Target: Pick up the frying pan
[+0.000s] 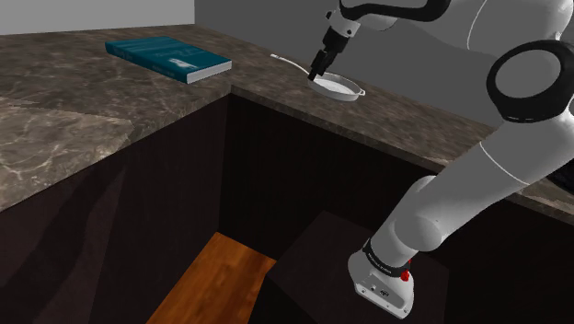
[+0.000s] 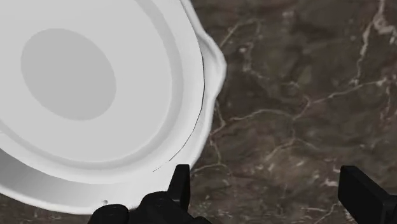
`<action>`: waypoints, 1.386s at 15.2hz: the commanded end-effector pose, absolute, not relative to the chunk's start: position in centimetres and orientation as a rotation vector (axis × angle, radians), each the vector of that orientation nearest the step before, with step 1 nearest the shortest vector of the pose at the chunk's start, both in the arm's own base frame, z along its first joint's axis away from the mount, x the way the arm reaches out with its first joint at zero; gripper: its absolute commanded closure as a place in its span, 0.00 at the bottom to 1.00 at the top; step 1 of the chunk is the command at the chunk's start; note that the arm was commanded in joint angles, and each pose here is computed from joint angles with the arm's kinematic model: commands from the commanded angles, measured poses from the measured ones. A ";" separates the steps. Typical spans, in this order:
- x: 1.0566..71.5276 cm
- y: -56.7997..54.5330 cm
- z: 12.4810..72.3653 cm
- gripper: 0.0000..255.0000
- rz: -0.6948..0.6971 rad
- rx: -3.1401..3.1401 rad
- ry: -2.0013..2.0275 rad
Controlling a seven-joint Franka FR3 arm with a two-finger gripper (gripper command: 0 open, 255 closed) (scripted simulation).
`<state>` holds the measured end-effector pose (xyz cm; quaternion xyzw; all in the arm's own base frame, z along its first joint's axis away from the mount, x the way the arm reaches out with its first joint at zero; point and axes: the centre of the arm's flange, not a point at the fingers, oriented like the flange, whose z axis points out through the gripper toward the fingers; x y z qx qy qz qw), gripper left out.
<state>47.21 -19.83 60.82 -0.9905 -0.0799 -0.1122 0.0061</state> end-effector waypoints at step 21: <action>55.8 -31.2 58.4 1.00 -0.521 -3.055 -0.290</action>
